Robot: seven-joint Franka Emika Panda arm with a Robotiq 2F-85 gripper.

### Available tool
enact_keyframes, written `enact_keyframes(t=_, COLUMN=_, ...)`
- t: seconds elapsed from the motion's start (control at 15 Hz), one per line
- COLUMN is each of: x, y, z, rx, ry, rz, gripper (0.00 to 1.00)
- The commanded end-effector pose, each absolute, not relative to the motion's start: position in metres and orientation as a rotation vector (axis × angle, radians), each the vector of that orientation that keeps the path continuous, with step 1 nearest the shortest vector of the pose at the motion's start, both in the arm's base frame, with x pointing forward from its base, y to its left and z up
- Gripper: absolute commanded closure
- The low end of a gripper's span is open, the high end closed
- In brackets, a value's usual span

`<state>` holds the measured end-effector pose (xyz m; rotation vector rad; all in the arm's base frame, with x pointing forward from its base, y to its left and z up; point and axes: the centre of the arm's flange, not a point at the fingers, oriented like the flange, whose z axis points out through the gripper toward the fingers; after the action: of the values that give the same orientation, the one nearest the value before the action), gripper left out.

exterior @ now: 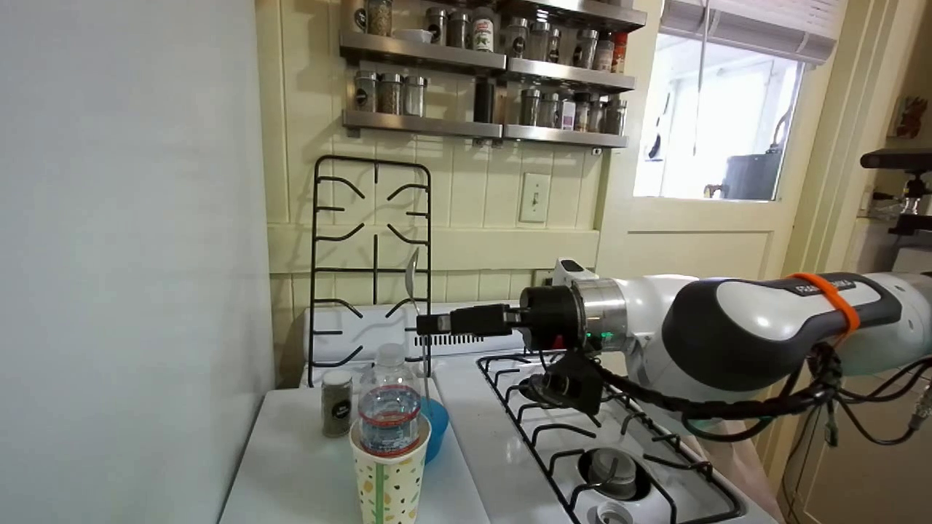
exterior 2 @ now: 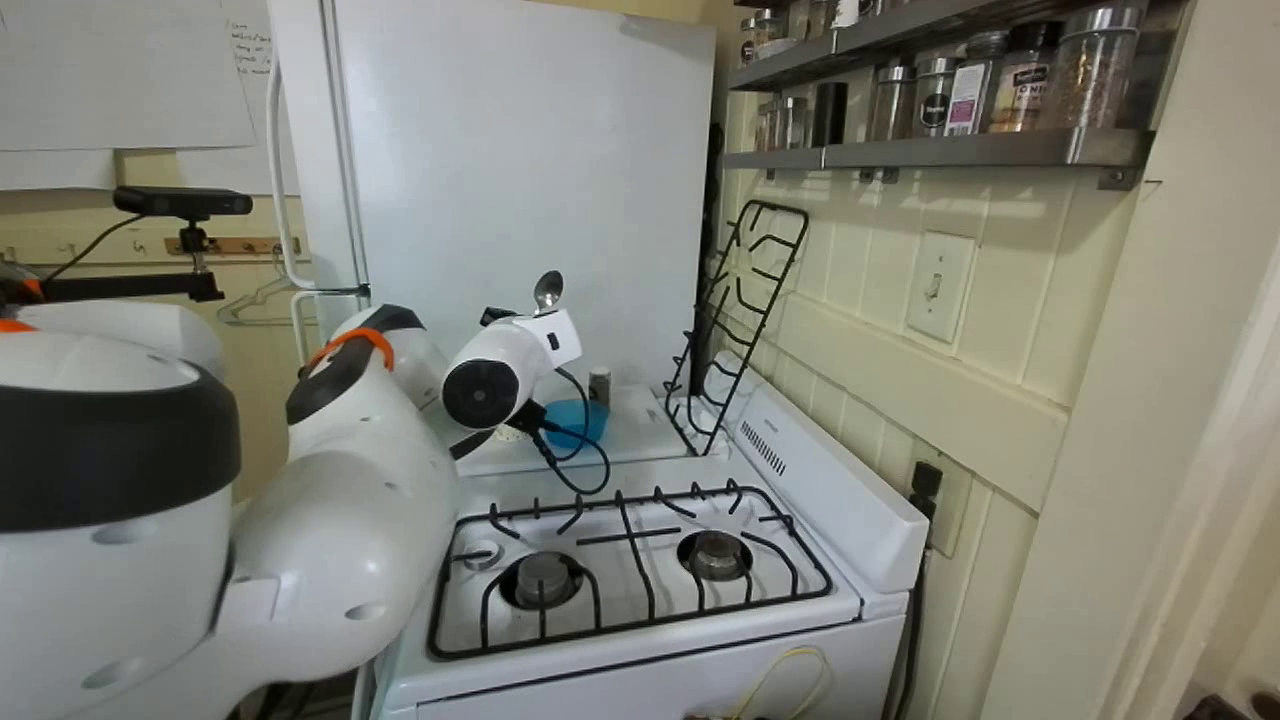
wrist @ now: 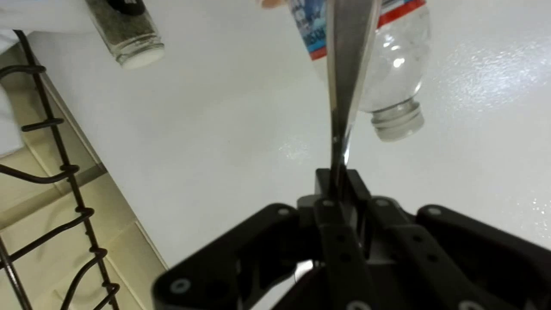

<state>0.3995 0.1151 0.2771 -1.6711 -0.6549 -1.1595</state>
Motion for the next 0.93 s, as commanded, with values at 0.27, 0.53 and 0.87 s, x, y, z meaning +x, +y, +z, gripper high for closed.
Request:
enact_keyframes(t=0.27, x=0.3997, y=0.0847, z=0.2609, rx=-1.660, ry=-0.665, rz=-1.214, gripper=0.98)
enact_keyframes(t=0.53, x=0.3973, y=0.0884, z=0.2624, rx=-1.610, ry=-0.694, rz=-1.231, gripper=0.98)
enact_keyframes(t=0.87, x=0.3918, y=0.0932, z=0.2613, rx=-1.565, ry=-0.700, rz=-1.256, gripper=0.98)
